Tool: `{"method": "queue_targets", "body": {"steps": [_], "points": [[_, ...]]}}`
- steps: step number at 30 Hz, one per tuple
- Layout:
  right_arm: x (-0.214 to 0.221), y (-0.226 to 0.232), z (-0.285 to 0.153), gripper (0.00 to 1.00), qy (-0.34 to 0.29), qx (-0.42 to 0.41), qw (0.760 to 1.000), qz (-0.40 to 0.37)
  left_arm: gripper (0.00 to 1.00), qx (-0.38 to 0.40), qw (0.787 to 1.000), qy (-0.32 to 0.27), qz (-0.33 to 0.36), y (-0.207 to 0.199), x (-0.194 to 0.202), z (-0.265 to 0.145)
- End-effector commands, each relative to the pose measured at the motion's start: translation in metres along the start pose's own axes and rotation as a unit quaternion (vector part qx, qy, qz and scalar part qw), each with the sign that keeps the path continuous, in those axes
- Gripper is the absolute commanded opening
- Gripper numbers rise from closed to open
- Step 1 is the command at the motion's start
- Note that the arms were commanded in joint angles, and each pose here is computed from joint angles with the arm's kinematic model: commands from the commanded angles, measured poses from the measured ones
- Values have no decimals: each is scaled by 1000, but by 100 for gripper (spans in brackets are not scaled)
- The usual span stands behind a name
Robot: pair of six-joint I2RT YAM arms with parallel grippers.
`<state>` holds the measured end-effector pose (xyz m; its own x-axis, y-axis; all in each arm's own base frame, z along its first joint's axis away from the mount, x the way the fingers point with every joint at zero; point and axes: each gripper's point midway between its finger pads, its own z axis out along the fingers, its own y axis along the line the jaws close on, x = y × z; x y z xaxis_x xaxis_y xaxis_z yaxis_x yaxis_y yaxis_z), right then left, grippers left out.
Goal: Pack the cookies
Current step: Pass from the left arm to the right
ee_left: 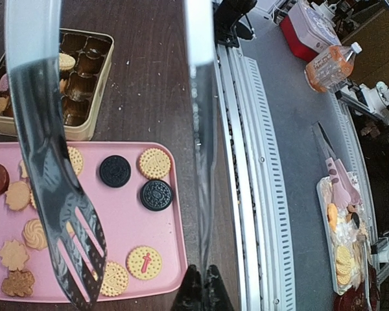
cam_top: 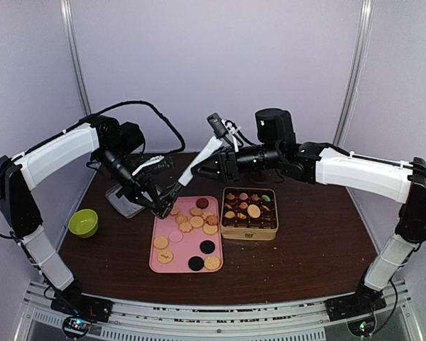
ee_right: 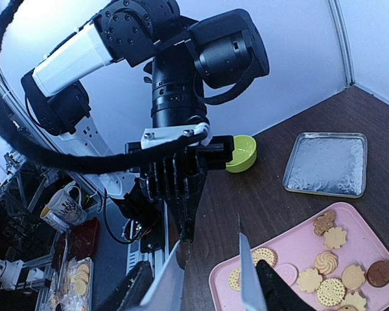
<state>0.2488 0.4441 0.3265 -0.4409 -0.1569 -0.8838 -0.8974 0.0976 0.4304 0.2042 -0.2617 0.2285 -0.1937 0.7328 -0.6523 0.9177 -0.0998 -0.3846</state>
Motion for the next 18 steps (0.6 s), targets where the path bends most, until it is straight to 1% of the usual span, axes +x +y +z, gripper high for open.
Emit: {"method": "queue_targets", "body": {"steps": [1,9,18], "points": [[-14,10,6,51,-17,-27,999,-10,0,5,1000,-4,16,-2,-5,0],[-31,21,8,47,-62,-60,996,-2,0,8,1000,-6,14,-2,-7,1],[-7,14,22,40,-24,-37,999,-2,0,5,1000,-2,13,-1,-6,1]]}}
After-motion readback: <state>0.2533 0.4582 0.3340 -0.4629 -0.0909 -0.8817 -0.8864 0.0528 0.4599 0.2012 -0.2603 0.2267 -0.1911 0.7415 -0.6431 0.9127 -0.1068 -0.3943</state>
